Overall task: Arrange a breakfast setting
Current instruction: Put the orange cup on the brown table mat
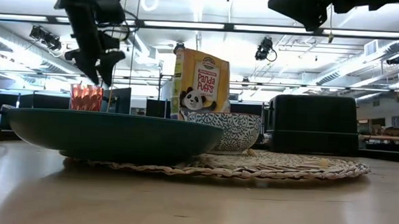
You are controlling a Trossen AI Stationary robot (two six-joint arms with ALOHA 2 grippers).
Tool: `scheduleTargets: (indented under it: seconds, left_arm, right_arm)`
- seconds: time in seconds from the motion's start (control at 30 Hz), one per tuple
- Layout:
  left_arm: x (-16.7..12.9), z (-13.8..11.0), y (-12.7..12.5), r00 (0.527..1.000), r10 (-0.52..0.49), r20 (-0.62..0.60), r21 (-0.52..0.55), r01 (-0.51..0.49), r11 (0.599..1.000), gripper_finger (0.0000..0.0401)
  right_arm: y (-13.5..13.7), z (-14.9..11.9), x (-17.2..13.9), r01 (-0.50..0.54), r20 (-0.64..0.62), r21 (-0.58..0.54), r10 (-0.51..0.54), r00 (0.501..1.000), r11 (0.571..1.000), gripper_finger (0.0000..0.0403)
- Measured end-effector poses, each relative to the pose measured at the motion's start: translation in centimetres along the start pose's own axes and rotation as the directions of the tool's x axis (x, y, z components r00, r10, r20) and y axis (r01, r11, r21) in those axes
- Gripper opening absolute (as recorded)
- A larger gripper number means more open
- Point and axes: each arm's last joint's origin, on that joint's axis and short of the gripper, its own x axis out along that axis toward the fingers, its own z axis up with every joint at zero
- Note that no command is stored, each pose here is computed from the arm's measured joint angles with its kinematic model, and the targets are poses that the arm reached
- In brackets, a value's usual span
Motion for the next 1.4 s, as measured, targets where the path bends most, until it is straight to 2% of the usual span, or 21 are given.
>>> scheduleTargets:
  seconds: [0.37,0.47,0.63,0.93,1.03,1.17,1.4]
  left_arm:
    - [3.0,0.1,1.3,0.991,0.077,-0.112,-0.003,-0.078,0.997,0.0246]
    - [4.0,0.0,1.5,0.983,0.092,-0.157,0.009,-0.092,0.996,0.0233]
    - [4.7,-0.2,1.6,0.976,0.103,-0.193,0.029,-0.099,0.995,0.0175]
    - [4.6,-0.6,1.4,0.969,0.098,-0.228,0.142,-0.066,0.988,0.0022]
    - [4.4,-0.4,1.2,0.973,0.094,-0.21,0.152,-0.062,0.986,0.0017]
    - [4.1,-1.2,0.9,0.955,0.08,-0.286,0.181,-0.028,0.983,0.0018]
    - [0.4,-0.4,-0.7,0.911,0.012,-0.413,0.212,0.083,0.974,0.0017]
  right_arm:
    - [0.0,-0.1,0.0,-0.016,-0.014,0.009,0.016,1.0,1.0,0.0348]
    - [0.0,-0.1,0.0,-0.017,-0.014,0.023,0.017,1.0,1.0,0.0348]
    - [0.0,-0.3,0.0,-0.017,-0.027,0.02,0.018,0.999,1.0,0.0348]
    - [0.1,-0.2,0.0,-0.021,-0.026,-0.032,0.02,0.999,0.999,0.0348]
    - [0.1,-0.2,0.0,-0.021,-0.025,-0.031,0.02,0.999,0.999,0.0348]
    - [0.0,-0.2,0.0,-0.019,-0.025,-0.039,0.018,1.0,0.999,0.0348]
    - [-0.5,-0.2,0.2,0.004,-0.026,-0.037,-0.005,1.0,0.999,0.0348]
